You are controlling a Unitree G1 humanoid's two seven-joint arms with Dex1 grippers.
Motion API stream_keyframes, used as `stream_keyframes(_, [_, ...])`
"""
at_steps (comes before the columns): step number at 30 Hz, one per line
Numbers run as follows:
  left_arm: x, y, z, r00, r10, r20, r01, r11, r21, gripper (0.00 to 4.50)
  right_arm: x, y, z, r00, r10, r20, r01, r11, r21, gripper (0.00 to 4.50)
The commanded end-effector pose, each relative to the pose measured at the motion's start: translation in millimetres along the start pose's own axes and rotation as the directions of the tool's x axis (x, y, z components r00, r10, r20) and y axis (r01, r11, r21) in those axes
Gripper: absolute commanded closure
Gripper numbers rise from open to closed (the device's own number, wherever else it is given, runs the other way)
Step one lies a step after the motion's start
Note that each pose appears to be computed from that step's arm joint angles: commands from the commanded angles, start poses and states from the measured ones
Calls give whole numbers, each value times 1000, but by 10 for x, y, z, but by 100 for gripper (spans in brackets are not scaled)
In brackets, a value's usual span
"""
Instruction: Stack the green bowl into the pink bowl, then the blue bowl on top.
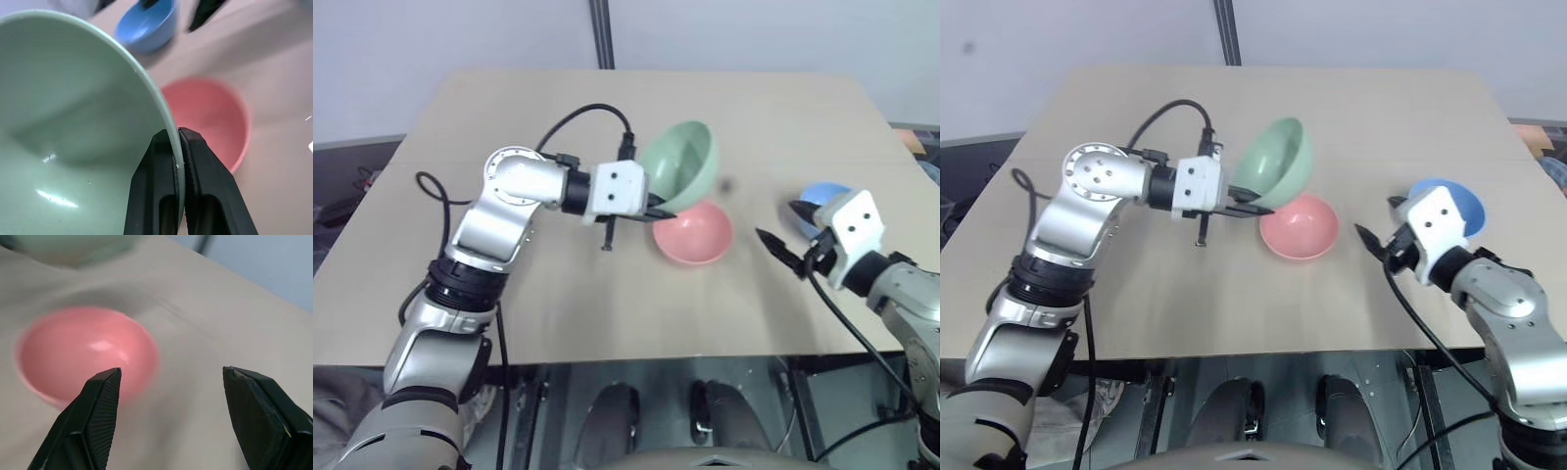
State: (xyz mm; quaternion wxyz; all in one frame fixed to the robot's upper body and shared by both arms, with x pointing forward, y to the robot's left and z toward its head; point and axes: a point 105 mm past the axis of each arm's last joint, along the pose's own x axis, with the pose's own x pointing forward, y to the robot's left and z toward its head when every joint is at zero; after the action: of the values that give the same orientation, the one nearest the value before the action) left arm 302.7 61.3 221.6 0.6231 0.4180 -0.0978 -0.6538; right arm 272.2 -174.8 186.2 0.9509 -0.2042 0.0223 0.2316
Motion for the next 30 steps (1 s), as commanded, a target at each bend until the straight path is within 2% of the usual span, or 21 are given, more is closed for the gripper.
stream_keyframes(1, [139, -44, 28, 995, -95, 19, 93, 993, 74, 372, -166, -136, 114, 996, -85, 28, 86, 994, -62, 101])
stream_keyframes(2, [166, -54, -9, 994, -111, 12, 110, 991, 74, 345, -181, -143, 109, 996, -89, 24, 91, 994, -65, 101])
stream_keyframes(5, [176, -70, -108, 989, -145, -13, 146, 986, 79, 174, -207, -153, 85, 995, -99, 16, 100, 993, -65, 101])
stream_keyframes(7, [145, -38, -121, 992, -128, -14, 129, 989, 72, 120, -206, -159, 48, 995, -103, 8, 103, 993, -61, 101])
stream_keyframes(9, [82, 30, -118, 997, -74, -5, 75, 996, 44, 23, -192, -162, 10, 995, -102, 0, 102, 993, -55, 101])
stream_keyframes(10, [39, 67, -110, 999, -40, 7, 40, 999, 15, 9, -184, -165, -7, 995, -100, -3, 100, 994, -51, 101])
stream_keyframes(11, [-3, 93, -100, 1000, -9, 20, 10, 1000, -21, 9, -177, -171, -25, 995, -99, -5, 99, 994, -47, 101])
stream_keyframes(13, [-137, 173, -2, 982, 112, 150, -87, 983, -162, 9, -151, -205, -100, 995, -93, -26, 91, 995, -49, 101])
stream_keyframes(14, [-213, 179, -4, 972, 159, 173, -117, 966, -229, 9, -135, -227, -139, 995, -89, -39, 86, 995, -59, 101])
stream_keyframes(18, [-456, 151, -96, 938, 312, 148, -227, 880, -417, 9, -58, -343, -247, 994, -81, -70, 75, 994, -81, 101])
stream_keyframes(21, [-538, 33, -142, 927, 358, 113, -267, 841, -470, 9, 25, -381, -242, 996, -58, -61, 53, 995, -89, 101])
stream_keyframes(26, [-513, -148, -186, 935, 351, 54, -282, 826, -488, 9, 128, -351, -198, 999, -12, -41, 8, 995, -96, 101])
stream_keyframes(30, [-502, -176, -140, 932, 357, 64, -278, 817, -505, 9, 158, -333, -126, 1000, 6, -8, -7, 996, -93, 101])
